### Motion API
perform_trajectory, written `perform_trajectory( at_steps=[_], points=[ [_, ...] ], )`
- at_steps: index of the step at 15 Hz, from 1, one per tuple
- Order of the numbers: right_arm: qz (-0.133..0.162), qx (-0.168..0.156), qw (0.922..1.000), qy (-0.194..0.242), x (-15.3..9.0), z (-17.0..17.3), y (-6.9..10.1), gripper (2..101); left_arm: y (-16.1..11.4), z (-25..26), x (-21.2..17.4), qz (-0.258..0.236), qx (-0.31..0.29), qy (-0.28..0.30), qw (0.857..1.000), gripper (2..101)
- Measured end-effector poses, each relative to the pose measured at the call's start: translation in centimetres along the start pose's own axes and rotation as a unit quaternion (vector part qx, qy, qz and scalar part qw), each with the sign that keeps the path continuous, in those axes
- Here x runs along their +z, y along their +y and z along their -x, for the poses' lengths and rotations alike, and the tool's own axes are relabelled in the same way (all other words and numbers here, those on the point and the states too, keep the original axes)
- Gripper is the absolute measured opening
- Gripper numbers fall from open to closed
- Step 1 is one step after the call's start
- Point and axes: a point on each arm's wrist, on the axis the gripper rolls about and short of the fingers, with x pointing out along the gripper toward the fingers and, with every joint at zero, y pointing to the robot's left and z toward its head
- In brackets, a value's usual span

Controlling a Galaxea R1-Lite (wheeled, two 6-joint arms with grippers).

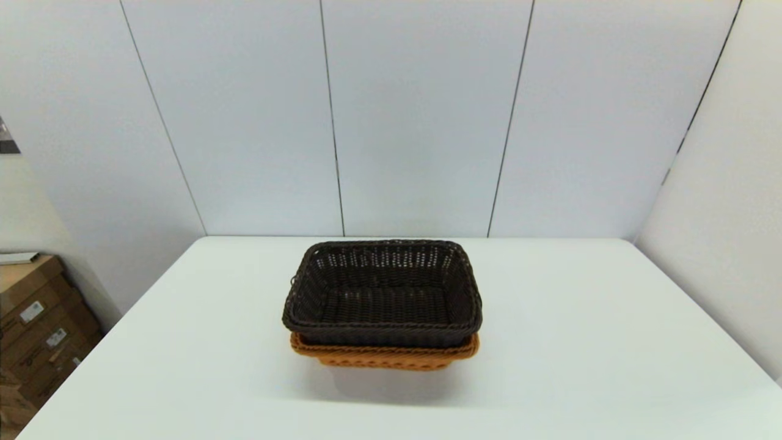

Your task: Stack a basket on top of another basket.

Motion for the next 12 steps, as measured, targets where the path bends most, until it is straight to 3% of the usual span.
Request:
perform_trajectory(
  at_steps=[2,4,6,9,12],
  points=[
    [-0.020,0.058,0.9979,0.021,-0.76,-0.04,0.41,97.1,0.00,0.00,0.00,0.000,0.000,0.000,1.000,97.8],
    [-0.026,0.092,0.9950,0.028,-1.30,-0.14,0.70,97.1,0.00,0.00,0.00,0.000,0.000,0.000,1.000,97.8],
    [-0.045,0.095,0.9939,0.031,-1.44,-0.16,0.74,97.1,0.00,0.00,0.00,0.000,0.000,0.000,1.000,97.8],
    [-0.103,0.064,0.9918,0.039,-1.49,-0.20,0.62,97.1,0.00,0.00,0.00,0.000,0.000,0.000,1.000,97.8],
    [-0.108,0.062,0.9914,0.039,-1.50,-0.21,0.62,97.1,0.00,0.00,0.00,0.000,0.000,0.000,1.000,97.8]
  ],
)
